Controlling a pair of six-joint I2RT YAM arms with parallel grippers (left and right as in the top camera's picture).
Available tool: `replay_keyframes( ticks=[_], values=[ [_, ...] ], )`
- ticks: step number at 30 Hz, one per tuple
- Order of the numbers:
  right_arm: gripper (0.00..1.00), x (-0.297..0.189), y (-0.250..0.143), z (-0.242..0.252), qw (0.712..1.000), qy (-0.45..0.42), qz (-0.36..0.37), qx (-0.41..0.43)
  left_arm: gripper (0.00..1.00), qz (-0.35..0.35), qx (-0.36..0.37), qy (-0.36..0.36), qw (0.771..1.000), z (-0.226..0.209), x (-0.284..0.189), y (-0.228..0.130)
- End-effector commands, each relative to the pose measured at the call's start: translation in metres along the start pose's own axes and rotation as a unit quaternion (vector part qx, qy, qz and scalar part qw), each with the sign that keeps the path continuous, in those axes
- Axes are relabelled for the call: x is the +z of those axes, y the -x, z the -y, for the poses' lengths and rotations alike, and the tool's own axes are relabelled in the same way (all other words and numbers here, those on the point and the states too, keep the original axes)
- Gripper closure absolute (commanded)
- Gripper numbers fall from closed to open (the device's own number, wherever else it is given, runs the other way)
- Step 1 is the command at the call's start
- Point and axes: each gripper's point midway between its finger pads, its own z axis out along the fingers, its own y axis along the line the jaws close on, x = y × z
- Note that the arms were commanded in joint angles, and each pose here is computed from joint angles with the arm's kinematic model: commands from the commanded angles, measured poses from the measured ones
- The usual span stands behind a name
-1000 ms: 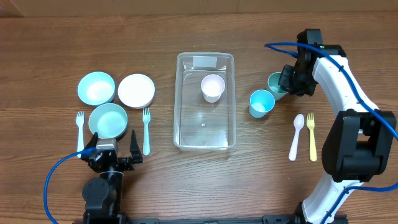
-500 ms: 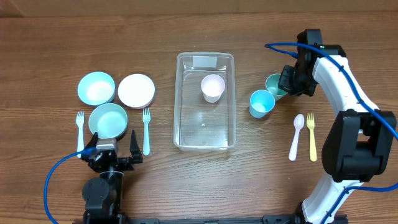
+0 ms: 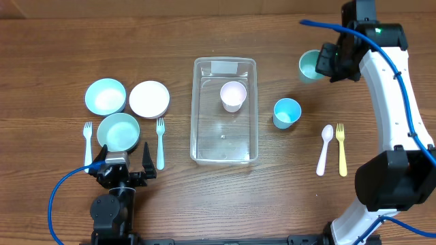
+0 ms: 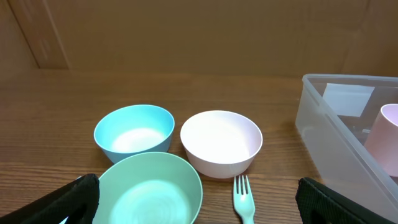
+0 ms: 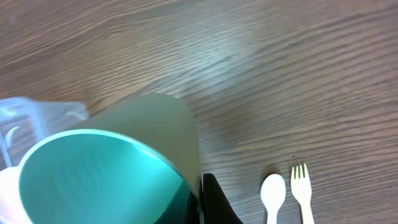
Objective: Pack container
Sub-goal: 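Move right gripper to the mint green cup and grasp it, then place mint green cup into the pink cup in the container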
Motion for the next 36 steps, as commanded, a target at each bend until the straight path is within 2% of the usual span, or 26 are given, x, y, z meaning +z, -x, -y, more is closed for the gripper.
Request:
replay_keyframes(
  ticks=[1,11,23,32,36],
  values=[
    [0.96,-0.029,-0.001,-0.036,0.998,0.022,0.027,-0.047,0.0,0.004,-0.009,-0.001,1.0,0.0,0.0,0.001],
    [0.96,-0.044,-0.055,-0.137,0.98,0.067,0.021,-0.184,0.0,0.004,-0.009,-0.001,1.0,0.0,0.0,0.001],
    [0.96,-0.023,-0.071,-0.17,0.972,0.073,0.037,-0.218,0.0,0.004,-0.009,-0.001,1.0,0.0,0.0,0.001],
    [0.96,-0.005,-0.078,-0.172,0.972,0.074,0.019,-0.221,0.0,0.004,-0.009,-0.001,1.0,0.0,0.0,0.001],
    [0.96,0.019,-0.088,-0.177,0.972,0.068,-0.01,-0.226,0.0,0.004,-0.009,-0.001,1.0,0.0,0.0,0.001]
  ],
)
